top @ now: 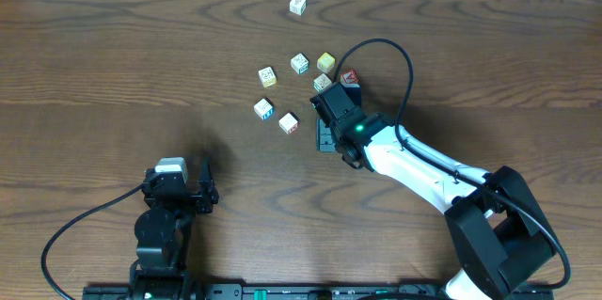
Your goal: Lift 4 blocks
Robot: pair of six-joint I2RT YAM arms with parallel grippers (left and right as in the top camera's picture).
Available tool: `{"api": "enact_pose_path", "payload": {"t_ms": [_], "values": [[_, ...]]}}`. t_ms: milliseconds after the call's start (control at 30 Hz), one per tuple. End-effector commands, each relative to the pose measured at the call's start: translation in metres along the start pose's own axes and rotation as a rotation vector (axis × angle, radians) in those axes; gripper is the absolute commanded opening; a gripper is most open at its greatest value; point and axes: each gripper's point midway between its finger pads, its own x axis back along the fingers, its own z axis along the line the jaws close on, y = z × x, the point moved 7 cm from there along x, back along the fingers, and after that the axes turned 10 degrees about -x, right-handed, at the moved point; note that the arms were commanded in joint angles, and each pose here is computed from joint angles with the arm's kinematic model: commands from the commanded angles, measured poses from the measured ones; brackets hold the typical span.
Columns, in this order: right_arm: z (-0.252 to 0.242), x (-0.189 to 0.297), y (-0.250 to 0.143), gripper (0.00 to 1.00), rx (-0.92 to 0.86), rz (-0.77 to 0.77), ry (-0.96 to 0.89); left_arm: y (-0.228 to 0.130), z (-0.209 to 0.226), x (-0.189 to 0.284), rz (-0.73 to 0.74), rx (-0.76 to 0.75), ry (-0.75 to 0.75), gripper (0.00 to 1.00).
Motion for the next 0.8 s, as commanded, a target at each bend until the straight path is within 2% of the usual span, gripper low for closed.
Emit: {"api": "enact_pose_path", "payload": {"t_ms": [0,100,233,467,767], "values": [[0.001,0.002,0.005,0.67,0.058,-0.022,-0.001,-0.014,0.0,-0.001,0.057,-0.013,0.007,0.74],[-0.009,0.0,0.014,0.66,0.033,-0.035,-0.023,-0.014,0.0,-0.001,0.057,-0.012,0.007,0.74],[-0.018,-0.002,0.025,0.6,0.088,-0.054,-0.028,-0.014,0.0,-0.001,0.057,-0.012,0.007,0.74],[-0.035,-0.006,0.038,0.62,0.18,-0.029,-0.004,-0.014,0.0,-0.001,0.057,-0.013,0.007,0.74],[-0.03,-0.009,0.041,0.76,0.184,-0.007,0.094,-0.014,0.0,-0.001,0.057,-0.013,0.007,0.74]]}}
